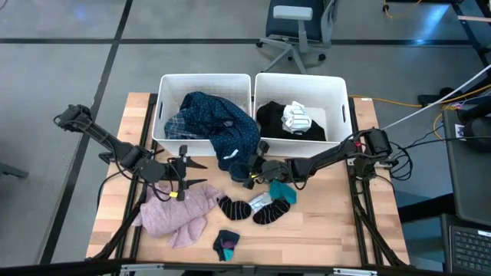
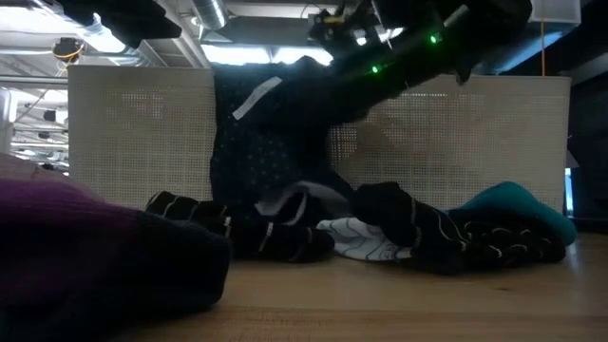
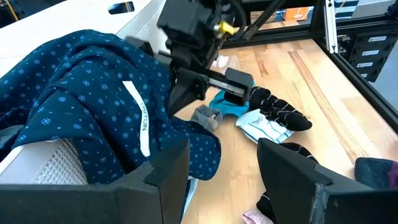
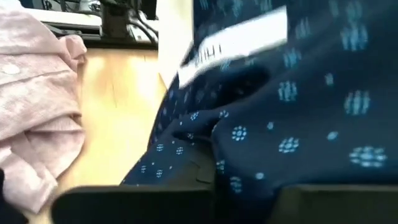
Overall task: Sort clothes
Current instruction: Put the dark blue shirt into the left white bin
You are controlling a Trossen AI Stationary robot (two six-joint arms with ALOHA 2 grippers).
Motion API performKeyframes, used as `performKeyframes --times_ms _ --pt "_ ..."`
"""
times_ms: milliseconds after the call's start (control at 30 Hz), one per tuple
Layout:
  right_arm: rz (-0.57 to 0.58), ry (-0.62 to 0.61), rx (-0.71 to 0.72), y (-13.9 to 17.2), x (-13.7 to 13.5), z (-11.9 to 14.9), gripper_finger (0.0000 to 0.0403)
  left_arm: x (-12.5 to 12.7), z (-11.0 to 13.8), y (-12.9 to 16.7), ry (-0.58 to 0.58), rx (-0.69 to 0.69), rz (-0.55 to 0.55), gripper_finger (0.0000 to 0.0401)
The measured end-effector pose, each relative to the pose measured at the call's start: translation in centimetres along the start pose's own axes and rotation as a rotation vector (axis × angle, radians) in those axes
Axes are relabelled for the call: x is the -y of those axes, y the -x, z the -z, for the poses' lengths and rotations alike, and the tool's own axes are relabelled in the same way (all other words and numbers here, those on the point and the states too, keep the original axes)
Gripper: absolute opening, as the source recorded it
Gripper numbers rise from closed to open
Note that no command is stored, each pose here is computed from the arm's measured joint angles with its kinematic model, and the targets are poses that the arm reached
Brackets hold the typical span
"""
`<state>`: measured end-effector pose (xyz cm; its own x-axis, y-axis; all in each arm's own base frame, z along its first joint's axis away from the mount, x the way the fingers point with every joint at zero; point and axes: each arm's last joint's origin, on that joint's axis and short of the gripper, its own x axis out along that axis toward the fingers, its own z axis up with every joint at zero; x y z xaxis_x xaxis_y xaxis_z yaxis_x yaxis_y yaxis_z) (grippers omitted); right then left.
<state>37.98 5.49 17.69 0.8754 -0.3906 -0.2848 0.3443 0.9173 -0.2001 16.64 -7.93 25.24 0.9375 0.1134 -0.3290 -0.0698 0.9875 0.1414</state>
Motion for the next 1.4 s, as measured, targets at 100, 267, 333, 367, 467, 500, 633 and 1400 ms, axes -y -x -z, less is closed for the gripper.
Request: performKeyframes --times_ms 100,267,333,367,467,500,633,1400 --pt "0.012 0.089 0.037 0.1 -0.6 -1.6 0.0024 0.0 0.0 0.0 0.0 0.0 0.0 0.018" --pt "0.077 0.269 0.088 0.1 -1.2 -5.0 0.0028 0.0 0.0 0.0 -0.001 -0.001 0.0 0.018" --pt "0.11 0.319 0.089 -0.1 -1.1 -6.6 0.0016 0.0 0.0 0.0 -0.001 -0.001 0.0 0.018" --pt "0.128 0.342 0.091 -0.1 -1.1 -7.4 0.001 0.0 0.0 0.0 -0.001 -0.001 0.0 0.018" --pt "0.164 0.412 0.095 -0.2 -0.7 -10.2 0.0008 0.0 0.0 0.0 -0.001 -0.001 0.0 0.018" --pt "0.174 0.425 0.097 -0.2 -0.4 -11.1 0.0011 0.0 0.0 0.0 0.0 -0.001 0.0 0.018" --pt "0.212 0.452 0.121 -0.3 1.0 -14.9 0.002 0.0 0.0 0.0 0.0 0.0 0.0 0.018" --pt "0.439 0.161 0.668 1.8 17.8 -29.4 0.0016 0.0 -0.3 0.0 -0.029 0.029 0.002 0.018"
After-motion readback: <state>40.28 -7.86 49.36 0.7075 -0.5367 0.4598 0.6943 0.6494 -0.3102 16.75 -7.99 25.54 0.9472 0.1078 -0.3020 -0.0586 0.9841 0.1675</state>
